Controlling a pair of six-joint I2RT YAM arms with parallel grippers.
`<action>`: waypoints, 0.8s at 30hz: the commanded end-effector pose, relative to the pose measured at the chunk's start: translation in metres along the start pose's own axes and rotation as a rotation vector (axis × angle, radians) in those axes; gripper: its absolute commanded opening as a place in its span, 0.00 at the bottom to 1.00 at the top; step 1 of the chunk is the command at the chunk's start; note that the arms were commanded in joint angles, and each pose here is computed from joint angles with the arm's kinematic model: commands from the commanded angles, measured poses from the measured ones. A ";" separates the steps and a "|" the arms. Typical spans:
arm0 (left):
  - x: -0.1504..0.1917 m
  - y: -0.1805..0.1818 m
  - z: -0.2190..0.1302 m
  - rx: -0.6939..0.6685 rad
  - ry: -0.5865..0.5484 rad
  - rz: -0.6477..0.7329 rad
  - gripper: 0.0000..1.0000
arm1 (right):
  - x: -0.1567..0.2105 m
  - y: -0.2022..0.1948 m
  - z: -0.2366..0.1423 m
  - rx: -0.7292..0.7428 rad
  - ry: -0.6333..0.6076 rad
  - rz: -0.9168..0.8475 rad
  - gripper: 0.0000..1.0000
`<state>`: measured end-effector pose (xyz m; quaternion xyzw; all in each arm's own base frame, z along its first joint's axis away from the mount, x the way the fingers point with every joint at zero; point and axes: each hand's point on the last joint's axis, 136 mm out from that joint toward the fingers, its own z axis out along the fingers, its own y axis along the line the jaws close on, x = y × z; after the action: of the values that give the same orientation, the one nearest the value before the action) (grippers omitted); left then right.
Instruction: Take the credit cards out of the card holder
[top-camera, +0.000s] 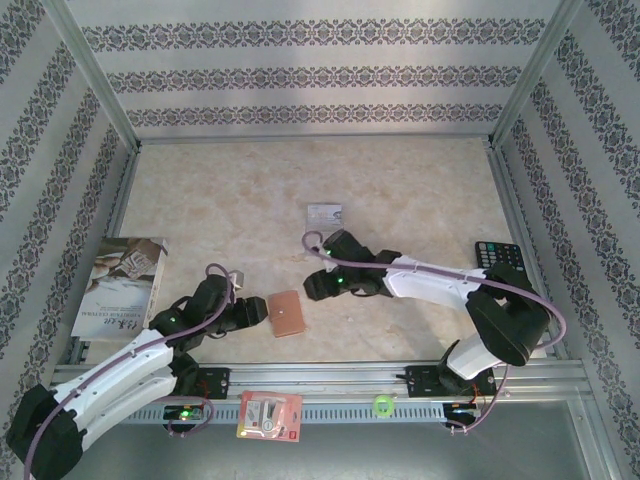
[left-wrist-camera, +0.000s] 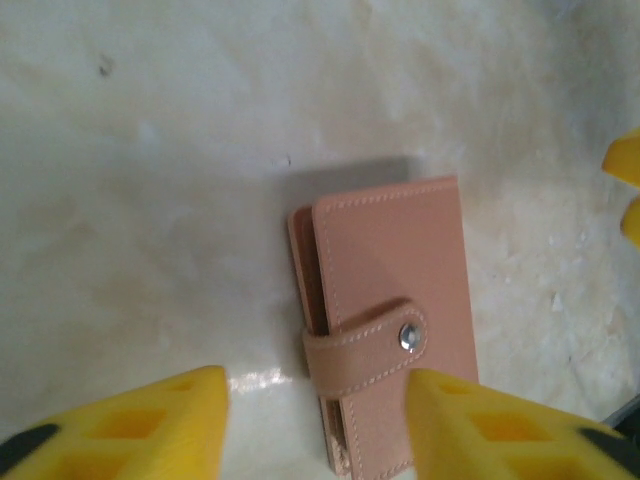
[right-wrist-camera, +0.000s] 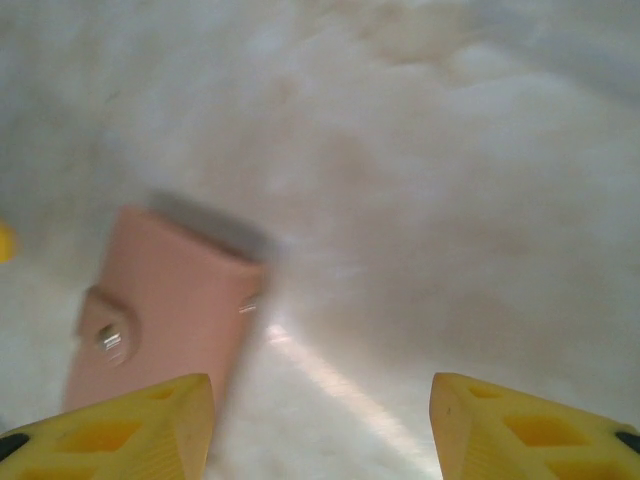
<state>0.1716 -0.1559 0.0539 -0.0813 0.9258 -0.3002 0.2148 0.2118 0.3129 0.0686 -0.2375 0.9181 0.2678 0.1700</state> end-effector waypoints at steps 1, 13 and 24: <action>0.002 0.001 0.000 -0.017 0.003 0.004 0.42 | 0.018 0.028 0.018 -0.079 0.065 -0.056 0.59; 0.007 -0.003 0.013 -0.016 0.061 0.012 0.41 | 0.041 0.052 0.040 -0.187 0.165 -0.015 0.63; 0.006 -0.007 0.011 -0.007 0.064 0.026 0.42 | 0.048 0.055 0.047 -0.253 0.207 -0.025 0.34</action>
<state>0.1668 -0.1609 0.0330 -0.0758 0.9406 -0.2806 0.1753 0.1571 0.3602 0.0289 -0.2823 0.8967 0.3355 0.0601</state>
